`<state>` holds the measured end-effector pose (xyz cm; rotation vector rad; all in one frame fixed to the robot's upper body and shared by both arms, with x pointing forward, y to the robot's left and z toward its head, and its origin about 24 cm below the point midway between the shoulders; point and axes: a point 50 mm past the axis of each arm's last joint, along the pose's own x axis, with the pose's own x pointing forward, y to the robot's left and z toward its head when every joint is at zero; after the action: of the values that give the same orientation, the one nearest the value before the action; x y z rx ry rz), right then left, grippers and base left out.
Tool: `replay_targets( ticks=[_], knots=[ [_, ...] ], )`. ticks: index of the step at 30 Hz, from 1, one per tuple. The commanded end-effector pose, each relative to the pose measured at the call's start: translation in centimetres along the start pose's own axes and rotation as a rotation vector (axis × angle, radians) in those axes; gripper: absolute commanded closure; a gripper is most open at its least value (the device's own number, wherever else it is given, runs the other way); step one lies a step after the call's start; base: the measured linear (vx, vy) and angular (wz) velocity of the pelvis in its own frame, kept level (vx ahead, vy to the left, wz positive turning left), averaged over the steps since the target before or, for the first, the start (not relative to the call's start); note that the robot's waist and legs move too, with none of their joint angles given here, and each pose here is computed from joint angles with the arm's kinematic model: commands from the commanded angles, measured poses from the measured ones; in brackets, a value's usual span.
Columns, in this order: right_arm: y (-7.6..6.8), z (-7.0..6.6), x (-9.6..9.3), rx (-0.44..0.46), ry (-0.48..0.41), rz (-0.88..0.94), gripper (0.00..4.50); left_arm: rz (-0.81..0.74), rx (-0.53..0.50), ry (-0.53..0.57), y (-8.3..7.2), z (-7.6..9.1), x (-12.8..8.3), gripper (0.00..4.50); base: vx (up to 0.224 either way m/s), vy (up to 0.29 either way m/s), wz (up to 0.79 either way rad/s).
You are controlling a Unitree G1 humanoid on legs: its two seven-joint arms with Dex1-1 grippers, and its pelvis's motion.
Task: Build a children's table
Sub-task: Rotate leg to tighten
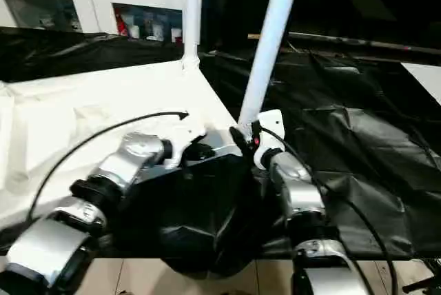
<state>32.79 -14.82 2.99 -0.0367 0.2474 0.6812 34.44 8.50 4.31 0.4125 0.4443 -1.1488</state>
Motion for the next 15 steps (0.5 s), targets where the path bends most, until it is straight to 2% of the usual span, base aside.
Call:
replay_targets(
  ticks=[1,7,10,12,15],
  knots=[
    [3.1,-0.2,0.6,-0.039,0.03,0.306,1.44,-0.125,0.004,0.058,-1.2,-1.5,0.2,4.5,0.0,0.0,0.0],
    [1.6,0.7,-1.3,-0.081,0.037,0.421,1.44,-0.228,-0.006,0.091,-0.9,-2.5,-1.8,4.5,0.009,0.0,0.0],
    [0.3,0.9,-2.4,-0.094,0.064,0.453,1.44,-0.283,-0.017,0.115,-0.7,-3.3,-3.1,4.5,0.053,0.009,-0.02],
    [0.2,1.0,-2.5,-0.093,0.065,0.458,1.44,-0.291,-0.02,0.114,-0.7,-3.3,-3.2,4.5,0.0,0.0,0.0],
    [0.0,0.9,-2.7,-0.087,0.075,0.471,1.75,-0.297,-0.024,0.11,-0.7,-3.4,-3.4,4.5,0.0,0.0,0.0]
  ],
)
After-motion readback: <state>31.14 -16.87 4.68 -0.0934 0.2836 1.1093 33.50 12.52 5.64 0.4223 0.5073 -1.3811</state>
